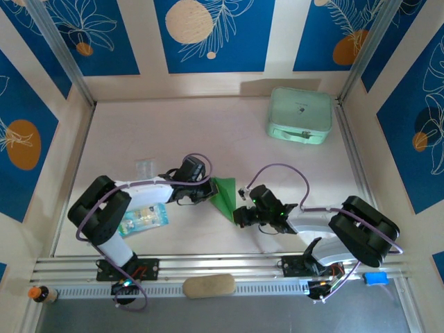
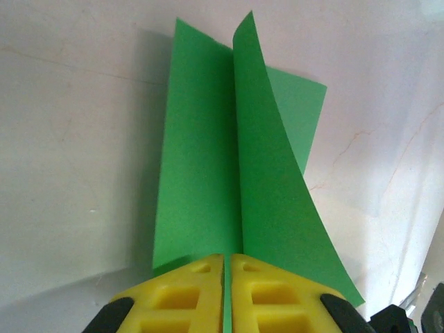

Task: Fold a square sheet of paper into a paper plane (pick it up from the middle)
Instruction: Fourth fold the wing at the center of the table.

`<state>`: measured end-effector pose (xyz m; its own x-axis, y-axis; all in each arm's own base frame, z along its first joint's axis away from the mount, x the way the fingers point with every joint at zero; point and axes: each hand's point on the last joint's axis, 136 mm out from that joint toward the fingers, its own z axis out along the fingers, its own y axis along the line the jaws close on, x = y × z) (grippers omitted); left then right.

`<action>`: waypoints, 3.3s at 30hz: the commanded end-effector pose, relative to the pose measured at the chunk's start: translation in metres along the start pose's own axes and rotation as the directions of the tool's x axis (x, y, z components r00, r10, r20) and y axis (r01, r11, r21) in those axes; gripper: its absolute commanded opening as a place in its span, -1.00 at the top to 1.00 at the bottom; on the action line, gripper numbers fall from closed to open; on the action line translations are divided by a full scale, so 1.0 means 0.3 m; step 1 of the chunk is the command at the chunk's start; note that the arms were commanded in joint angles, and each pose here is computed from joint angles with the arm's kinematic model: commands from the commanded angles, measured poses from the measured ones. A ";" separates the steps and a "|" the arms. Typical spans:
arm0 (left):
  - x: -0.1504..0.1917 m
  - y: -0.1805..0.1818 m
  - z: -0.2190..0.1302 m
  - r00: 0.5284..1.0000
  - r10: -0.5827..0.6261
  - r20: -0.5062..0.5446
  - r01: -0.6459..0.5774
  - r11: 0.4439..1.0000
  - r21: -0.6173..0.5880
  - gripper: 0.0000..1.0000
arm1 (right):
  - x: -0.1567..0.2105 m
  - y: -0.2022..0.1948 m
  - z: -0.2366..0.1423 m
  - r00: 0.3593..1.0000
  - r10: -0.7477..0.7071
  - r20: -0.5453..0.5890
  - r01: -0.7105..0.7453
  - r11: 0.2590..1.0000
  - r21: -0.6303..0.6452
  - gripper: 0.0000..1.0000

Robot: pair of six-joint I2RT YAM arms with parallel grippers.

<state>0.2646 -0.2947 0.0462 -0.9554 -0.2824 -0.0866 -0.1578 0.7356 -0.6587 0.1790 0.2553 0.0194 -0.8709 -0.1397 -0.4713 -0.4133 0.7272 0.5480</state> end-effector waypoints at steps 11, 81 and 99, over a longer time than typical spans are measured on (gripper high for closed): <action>0.080 0.113 0.045 0.997 -0.028 -0.071 0.022 0.996 -0.082 0.93 | -0.006 0.030 0.008 0.994 -0.113 -0.007 0.113 0.993 -0.012 0.86; -0.071 0.086 -0.069 0.993 -0.100 -0.060 0.093 0.990 -0.109 0.96 | -0.076 0.038 0.054 0.808 -0.587 -0.059 0.589 0.795 0.146 0.41; -0.061 0.092 -0.092 0.991 -0.123 -0.044 0.119 0.988 -0.098 1.00 | -0.092 0.046 0.081 0.730 -0.671 -0.126 0.659 0.645 0.386 0.51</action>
<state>0.2724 -0.2553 0.0442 -0.9433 -0.3314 0.0212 -0.2826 0.7674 -0.5755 0.2002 0.2846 0.0197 -0.3768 -0.6841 -0.6245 -0.7628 0.6117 -0.2098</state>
